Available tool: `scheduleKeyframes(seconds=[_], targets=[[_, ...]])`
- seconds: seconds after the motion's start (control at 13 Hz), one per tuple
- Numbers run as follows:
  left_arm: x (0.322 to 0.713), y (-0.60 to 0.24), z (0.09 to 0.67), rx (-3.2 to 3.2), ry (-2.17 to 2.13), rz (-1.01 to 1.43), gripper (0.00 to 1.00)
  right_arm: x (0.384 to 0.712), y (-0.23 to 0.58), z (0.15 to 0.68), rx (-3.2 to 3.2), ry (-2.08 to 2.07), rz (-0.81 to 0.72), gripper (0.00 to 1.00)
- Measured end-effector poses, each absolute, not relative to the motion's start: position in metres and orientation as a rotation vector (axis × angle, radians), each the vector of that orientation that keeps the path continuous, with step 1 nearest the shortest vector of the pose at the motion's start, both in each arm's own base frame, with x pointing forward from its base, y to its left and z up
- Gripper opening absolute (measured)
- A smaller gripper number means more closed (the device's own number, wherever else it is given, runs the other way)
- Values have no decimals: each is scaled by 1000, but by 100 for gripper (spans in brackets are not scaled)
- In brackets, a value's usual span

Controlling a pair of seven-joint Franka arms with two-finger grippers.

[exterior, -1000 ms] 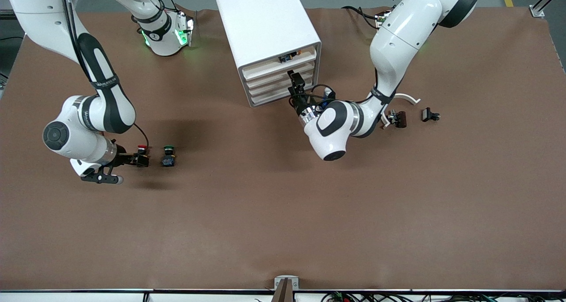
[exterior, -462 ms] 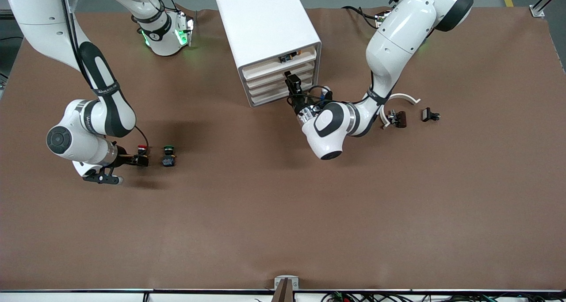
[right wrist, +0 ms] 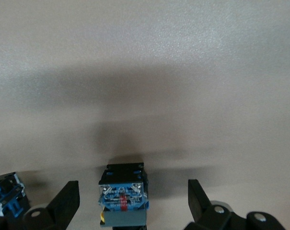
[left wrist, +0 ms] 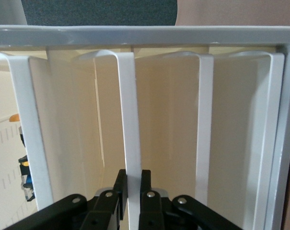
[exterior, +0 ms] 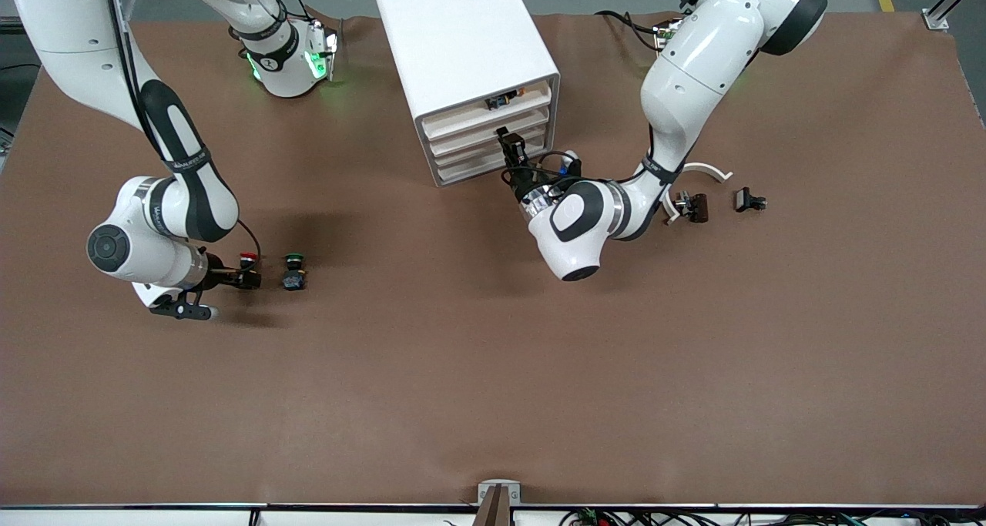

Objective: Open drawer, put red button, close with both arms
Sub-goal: 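Pull the drawer open with the left gripper, then carry the red button with the right gripper into the open drawer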

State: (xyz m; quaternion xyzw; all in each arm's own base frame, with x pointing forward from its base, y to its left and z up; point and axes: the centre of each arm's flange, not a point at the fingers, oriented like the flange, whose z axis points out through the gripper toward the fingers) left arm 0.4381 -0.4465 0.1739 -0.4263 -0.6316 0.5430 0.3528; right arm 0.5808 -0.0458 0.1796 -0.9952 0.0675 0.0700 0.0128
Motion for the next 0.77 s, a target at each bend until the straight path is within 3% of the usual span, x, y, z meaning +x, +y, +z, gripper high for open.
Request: scheduleKeyframes(seconds=[0.23, 0.46, 0.54, 0.77], targets=[[447, -442, 176, -1107, -1652, 1404, 14, 579, -45, 178, -3098, 209, 246, 84], [470, -426, 181, -1107, -1701, 1409, 14, 579, -44, 178, -3097, 206, 251, 48], [477, -422, 183, -1107, -1716, 1411, 14, 579, -43, 178, -3096, 205, 251, 41], [499, -404, 187, -1104, -1764, 1426, 14, 580, -43, 181, -3092, 207, 280, 41]])
